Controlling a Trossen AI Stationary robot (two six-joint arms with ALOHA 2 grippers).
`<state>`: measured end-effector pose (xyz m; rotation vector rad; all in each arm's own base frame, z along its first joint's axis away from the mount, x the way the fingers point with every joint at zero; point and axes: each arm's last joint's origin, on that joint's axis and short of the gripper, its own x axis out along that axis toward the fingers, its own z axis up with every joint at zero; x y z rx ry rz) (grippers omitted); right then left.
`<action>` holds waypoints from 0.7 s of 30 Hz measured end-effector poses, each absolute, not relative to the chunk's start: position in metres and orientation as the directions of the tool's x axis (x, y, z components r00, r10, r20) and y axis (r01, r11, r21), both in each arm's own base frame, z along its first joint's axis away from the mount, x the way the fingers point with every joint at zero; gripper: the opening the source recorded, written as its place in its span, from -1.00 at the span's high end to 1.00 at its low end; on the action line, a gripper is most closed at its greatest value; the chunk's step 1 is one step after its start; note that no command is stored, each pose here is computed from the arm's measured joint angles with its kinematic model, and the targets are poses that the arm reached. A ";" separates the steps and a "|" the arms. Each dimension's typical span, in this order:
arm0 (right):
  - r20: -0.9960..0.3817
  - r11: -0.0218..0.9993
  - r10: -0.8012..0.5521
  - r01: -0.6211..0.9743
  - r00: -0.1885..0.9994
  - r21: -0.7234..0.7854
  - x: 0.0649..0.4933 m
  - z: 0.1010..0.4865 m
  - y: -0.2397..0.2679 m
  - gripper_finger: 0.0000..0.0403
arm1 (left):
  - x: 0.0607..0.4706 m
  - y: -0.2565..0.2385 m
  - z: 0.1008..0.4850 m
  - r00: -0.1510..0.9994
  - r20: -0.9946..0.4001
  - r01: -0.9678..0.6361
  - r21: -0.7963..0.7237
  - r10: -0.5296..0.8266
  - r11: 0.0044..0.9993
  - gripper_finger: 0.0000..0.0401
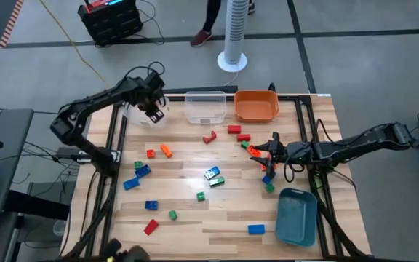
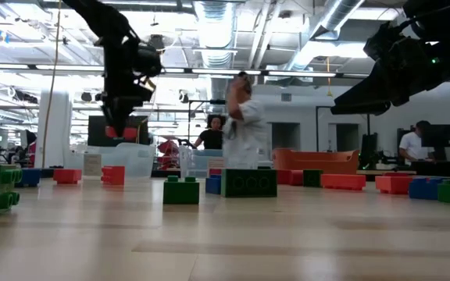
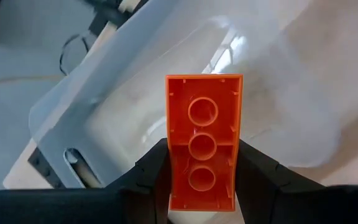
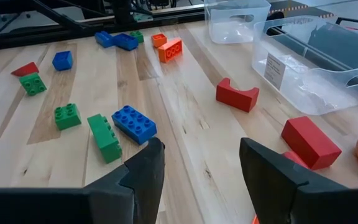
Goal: Sort blocks
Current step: Put the orange game piece into the left transparent bin
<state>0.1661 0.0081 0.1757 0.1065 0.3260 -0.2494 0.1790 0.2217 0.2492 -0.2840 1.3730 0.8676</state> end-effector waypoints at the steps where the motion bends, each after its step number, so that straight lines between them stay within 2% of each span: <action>1: -0.329 0.964 -0.225 0.259 0.917 0.063 0.166 0.176 0.008 -0.08 | 0.176 0.227 0.246 -0.060 -0.931 -0.685 0.301 0.360 0.663 0.38; 9: -0.330 0.963 -0.225 0.261 0.917 0.070 0.166 0.176 0.008 -0.08 | 0.163 0.248 0.215 -0.162 -0.958 -0.703 0.280 0.236 0.654 0.34; 16: -0.330 0.963 -0.225 0.261 0.917 0.070 0.166 0.176 0.008 -0.08 | 0.160 0.245 0.216 -0.190 -0.960 -0.695 0.281 0.208 0.662 -0.29; 19: -0.330 0.963 -0.225 0.261 0.917 0.070 0.166 0.176 0.008 -0.08 | 0.158 0.245 0.218 -0.222 -0.947 -0.676 0.322 0.234 0.663 -0.40; 21: -0.330 0.963 -0.225 0.261 0.917 0.070 0.166 0.176 0.008 -0.08 | 0.159 0.242 0.225 -0.197 -0.945 -0.664 0.326 0.262 0.673 -0.41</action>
